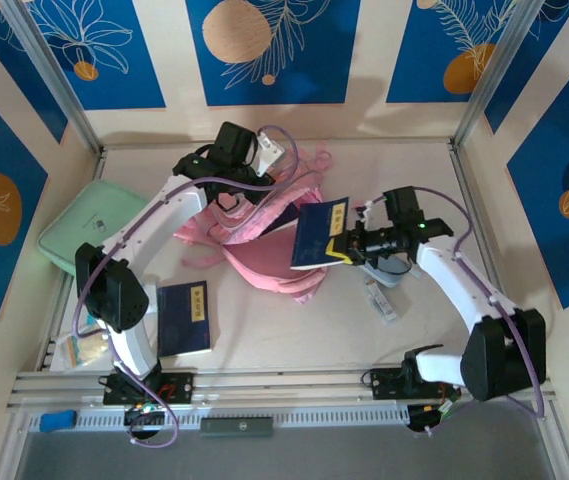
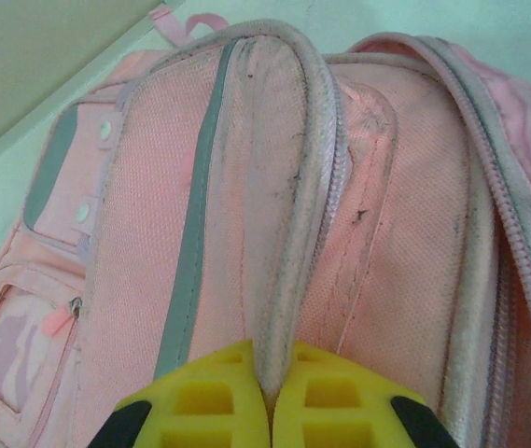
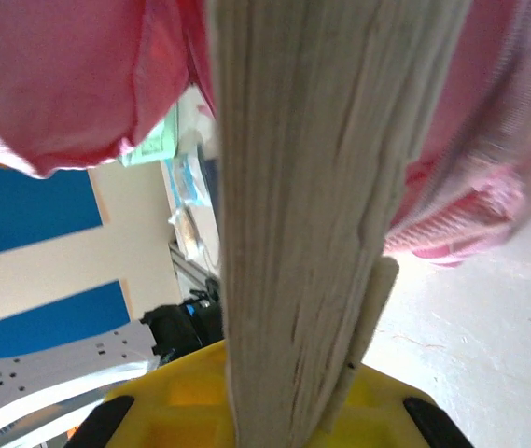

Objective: Pack the student bag
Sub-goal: Place the book in the student bag.

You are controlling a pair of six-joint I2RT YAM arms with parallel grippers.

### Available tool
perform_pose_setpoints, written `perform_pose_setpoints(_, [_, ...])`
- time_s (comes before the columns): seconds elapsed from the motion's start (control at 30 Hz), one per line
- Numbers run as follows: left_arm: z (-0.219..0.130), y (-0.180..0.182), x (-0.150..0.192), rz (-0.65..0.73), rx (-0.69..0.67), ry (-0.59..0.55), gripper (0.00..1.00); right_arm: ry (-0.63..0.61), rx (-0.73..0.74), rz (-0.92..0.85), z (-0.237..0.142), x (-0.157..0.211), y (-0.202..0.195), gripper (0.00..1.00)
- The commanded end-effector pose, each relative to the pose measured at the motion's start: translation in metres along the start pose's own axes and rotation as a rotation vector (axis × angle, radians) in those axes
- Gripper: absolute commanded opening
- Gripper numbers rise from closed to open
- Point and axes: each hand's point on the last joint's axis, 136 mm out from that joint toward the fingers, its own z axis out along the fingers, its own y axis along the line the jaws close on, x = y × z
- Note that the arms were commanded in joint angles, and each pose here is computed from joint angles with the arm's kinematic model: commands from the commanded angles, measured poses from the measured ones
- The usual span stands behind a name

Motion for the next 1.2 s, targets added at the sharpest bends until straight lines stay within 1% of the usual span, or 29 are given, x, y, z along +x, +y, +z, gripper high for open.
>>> perform_pose_setpoints(0.0, [-0.048,-0.010,-0.049,0.019,0.032,-0.209,0.00,0.000,-0.058,-0.110,0.030,-0.019,0.019,0.00])
perform_pose_setpoints(0.13, [-0.059,-0.013,-0.055,-0.011,0.043,-0.245,0.00,0.023,-0.014,-0.163,0.075,-0.043,0.022,0.00])
perform_pose_setpoints(0.2, [-0.064,-0.016,-0.057,-0.027,0.059,-0.266,0.00,0.035,-0.020,-0.178,0.094,-0.054,0.025,0.00])
perform_pose_setpoints(0.27, [-0.068,-0.020,-0.058,-0.036,0.078,-0.283,0.00,0.012,0.000,-0.172,0.108,-0.071,0.021,0.01])
perform_pose_setpoints(0.3, [-0.069,-0.019,-0.058,-0.047,0.073,-0.294,0.00,0.006,0.009,-0.162,0.114,-0.079,0.018,0.03])
perform_pose_setpoints(0.37, [-0.070,-0.019,-0.059,-0.054,0.074,-0.307,0.00,0.007,0.028,-0.168,0.124,-0.091,0.016,0.09])
perform_pose_setpoints(0.43, [-0.070,-0.018,-0.058,-0.058,0.068,-0.303,0.00,-0.014,0.114,-0.159,0.125,-0.102,0.002,0.17])
perform_pose_setpoints(0.5, [-0.071,-0.015,-0.057,-0.054,0.053,-0.303,0.00,-0.018,0.159,-0.144,0.120,-0.107,-0.008,0.26])
perform_pose_setpoints(0.53, [-0.071,-0.014,-0.057,-0.056,0.044,-0.302,0.00,-0.023,0.171,-0.133,0.115,-0.107,-0.011,0.29])
perform_pose_setpoints(0.6, [-0.069,-0.012,-0.055,-0.061,0.040,-0.295,0.00,-0.052,0.221,-0.104,0.101,-0.105,-0.021,0.33])
perform_pose_setpoints(0.7, [-0.065,-0.013,-0.051,-0.071,0.051,-0.287,0.00,-0.099,0.289,-0.087,0.081,-0.090,-0.030,0.37])
perform_pose_setpoints(0.8, [-0.063,-0.016,-0.051,-0.084,0.067,-0.292,0.00,-0.105,0.389,-0.070,0.074,-0.065,-0.040,0.34])
perform_pose_setpoints(0.87, [-0.061,-0.017,-0.050,-0.086,0.076,-0.290,0.00,-0.087,0.393,-0.081,0.080,-0.047,-0.037,0.31])
perform_pose_setpoints(0.93, [-0.059,-0.017,-0.048,-0.089,0.075,-0.284,0.00,-0.073,0.367,-0.081,0.096,-0.033,-0.035,0.22])
perform_pose_setpoints(0.97, [-0.058,-0.017,-0.048,-0.090,0.076,-0.283,0.00,-0.068,0.347,-0.089,0.105,-0.030,-0.033,0.18])
perform_pose_setpoints(1.03, [-0.057,-0.016,-0.047,-0.094,0.072,-0.281,0.00,-0.063,0.363,-0.091,0.123,-0.031,-0.037,0.11])
perform_pose_setpoints(1.1, [-0.057,-0.016,-0.046,-0.098,0.071,-0.280,0.00,-0.075,0.395,-0.102,0.136,-0.039,-0.041,0.06])
perform_pose_setpoints(1.17, [-0.056,-0.016,-0.045,-0.103,0.072,-0.275,0.00,-0.114,0.413,-0.124,0.143,-0.051,-0.045,0.03])
